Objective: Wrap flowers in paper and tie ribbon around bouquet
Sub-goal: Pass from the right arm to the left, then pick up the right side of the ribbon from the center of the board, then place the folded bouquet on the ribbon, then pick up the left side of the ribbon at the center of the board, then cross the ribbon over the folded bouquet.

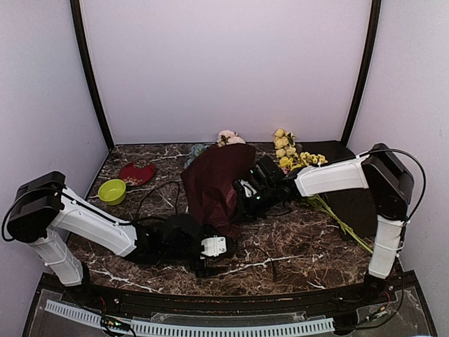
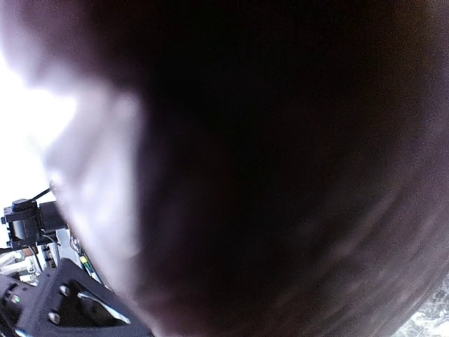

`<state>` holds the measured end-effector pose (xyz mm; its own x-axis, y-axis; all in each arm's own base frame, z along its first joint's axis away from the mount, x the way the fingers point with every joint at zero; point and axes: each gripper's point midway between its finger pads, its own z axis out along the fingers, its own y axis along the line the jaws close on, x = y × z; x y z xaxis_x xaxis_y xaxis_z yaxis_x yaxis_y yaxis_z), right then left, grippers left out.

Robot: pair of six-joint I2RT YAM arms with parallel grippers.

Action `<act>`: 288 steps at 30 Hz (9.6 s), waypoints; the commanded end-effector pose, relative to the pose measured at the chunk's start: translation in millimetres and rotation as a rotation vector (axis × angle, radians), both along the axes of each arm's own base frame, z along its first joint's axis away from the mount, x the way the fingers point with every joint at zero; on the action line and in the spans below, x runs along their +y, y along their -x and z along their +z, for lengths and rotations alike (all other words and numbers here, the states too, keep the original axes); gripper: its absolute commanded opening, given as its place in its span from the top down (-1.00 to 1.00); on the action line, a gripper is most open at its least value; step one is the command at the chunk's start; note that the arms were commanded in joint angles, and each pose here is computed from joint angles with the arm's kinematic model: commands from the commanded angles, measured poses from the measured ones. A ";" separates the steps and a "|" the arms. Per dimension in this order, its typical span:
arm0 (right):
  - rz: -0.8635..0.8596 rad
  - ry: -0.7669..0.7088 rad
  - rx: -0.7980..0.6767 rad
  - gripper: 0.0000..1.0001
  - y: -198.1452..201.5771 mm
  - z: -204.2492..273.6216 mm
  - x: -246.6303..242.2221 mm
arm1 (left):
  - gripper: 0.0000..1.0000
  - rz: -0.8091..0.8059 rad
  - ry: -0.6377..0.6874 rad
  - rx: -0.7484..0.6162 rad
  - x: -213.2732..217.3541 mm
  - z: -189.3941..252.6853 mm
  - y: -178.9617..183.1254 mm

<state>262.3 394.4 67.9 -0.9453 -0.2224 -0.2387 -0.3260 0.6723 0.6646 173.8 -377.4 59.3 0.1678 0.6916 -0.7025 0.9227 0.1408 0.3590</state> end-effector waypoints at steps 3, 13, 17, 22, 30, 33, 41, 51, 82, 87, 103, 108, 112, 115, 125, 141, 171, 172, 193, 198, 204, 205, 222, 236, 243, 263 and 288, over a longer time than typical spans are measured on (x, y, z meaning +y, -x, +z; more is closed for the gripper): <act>-0.002 -0.056 -0.012 1.00 1.2 15.8 3.2 | -0.92 0.083 0.034 -0.192 -15.6 4.0 -31.2; -0.003 -0.060 -0.011 1.00 1.3 17.3 3.4 | 0.04 0.058 0.057 -0.181 -20.3 3.3 -24.2; -0.001 -0.057 -0.006 1.00 2.7 16.0 3.0 | 0.48 0.047 0.046 -0.175 -18.5 0.0 -21.7; -0.002 -0.008 -0.015 0.82 4.3 11.4 -5.6 | 0.81 0.034 0.043 -0.168 -17.0 -1.8 -19.0; -0.021 0.211 -0.063 0.26 20.1 0.1 -61.2 | 1.00 0.033 0.056 -0.136 -14.3 -0.6 -19.3; -0.029 0.274 -0.048 0.12 35.0 -3.5 -83.3 | 1.00 0.035 0.070 -0.111 -11.6 0.2 -18.6; 0.038 0.539 -0.050 -0.17 78.6 -37.0 -119.6 | 1.00 0.041 0.074 -0.092 -8.6 -0.3 -19.9; 0.128 0.726 -0.095 0.62 95.5 -60.3 -126.6 | 1.00 0.048 0.084 -0.089 -4.9 5.9 -21.4; -0.663 0.223 -0.653 1.00 -178.4 193.4 -236.9 | 1.00 0.029 0.127 -0.022 -12.9 9.8 -17.8; -0.370 0.046 -0.808 1.00 -138.9 235.8 -139.9 | 1.00 0.015 0.105 0.024 -18.7 -1.7 -14.6; 0.262 -0.137 -0.484 1.00 -99.7 110.2 97.1 | 1.00 0.006 0.080 0.074 -21.4 -14.8 -10.3; 0.210 -0.031 -0.418 1.00 -116.6 62.4 92.5 | 0.45 0.025 0.105 0.072 -21.4 4.8 -12.6; 0.125 0.006 -0.364 1.00 -133.4 41.0 76.8 | -0.17 0.020 0.143 0.103 -18.5 38.3 -5.9; 0.076 0.005 -0.325 1.00 -142.8 30.7 66.6 | -0.36 0.009 0.160 0.187 -8.5 59.7 5.0; 0.087 -0.021 -0.314 1.00 -140.0 30.3 69.3 | -0.46 1.310 0.150 0.645 226.8 18.5 -123.9; 0.132 -0.064 -0.323 1.00 -120.9 48.7 82.6 | -0.51 1.685 0.001 0.564 322.3 -57.2 -114.8; 0.054 -0.255 -0.303 1.00 -126.1 118.9 99.5 | 1.00 0.519 0.486 0.135 83.4 234.7 -167.3; 0.036 -0.269 -0.304 1.00 -128.5 127.0 97.4 | 1.00 0.452 0.489 0.156 71.0 235.9 -163.6; -0.072 -0.269 -0.352 0.23 -144.4 158.1 59.3 | 1.00 0.223 0.403 0.292 -6.2 146.2 -183.1; -0.071 -0.264 -0.366 -0.01 -142.9 166.3 49.1 | 1.00 0.242 0.399 0.305 -7.1 136.1 -186.6; -0.061 -0.287 -0.376 -0.04 -140.8 173.9 32.4 | 1.00 0.279 0.397 0.275 -3.0 135.9 -194.4; -0.054 -0.293 -0.385 -0.04 -139.8 176.8 28.2 | 1.00 0.286 0.397 0.271 -1.9 136.0 -195.8; 0.131 -0.241 -0.440 0.19 -105.1 132.2 19.7 | 1.00 0.310 0.400 0.213 1.0 149.8 -215.0; 0.096 -0.237 -0.450 0.93 -121.2 127.0 27.6 | 1.00 0.232 0.388 0.260 -5.2 150.7 -203.7; 0.035 -0.203 -0.467 1.00 -132.5 126.2 21.5 | 0.95 0.241 0.375 0.269 -3.4 149.0 -205.1; -0.126 -0.208 -0.415 1.00 -174.8 114.7 10.0 | -0.36 0.466 0.280 0.368 55.6 93.7 -257.2; -0.193 -0.220 -0.367 1.00 -182.3 101.1 11.9 | 0.27 0.332 0.229 0.420 37.6 62.4 -230.6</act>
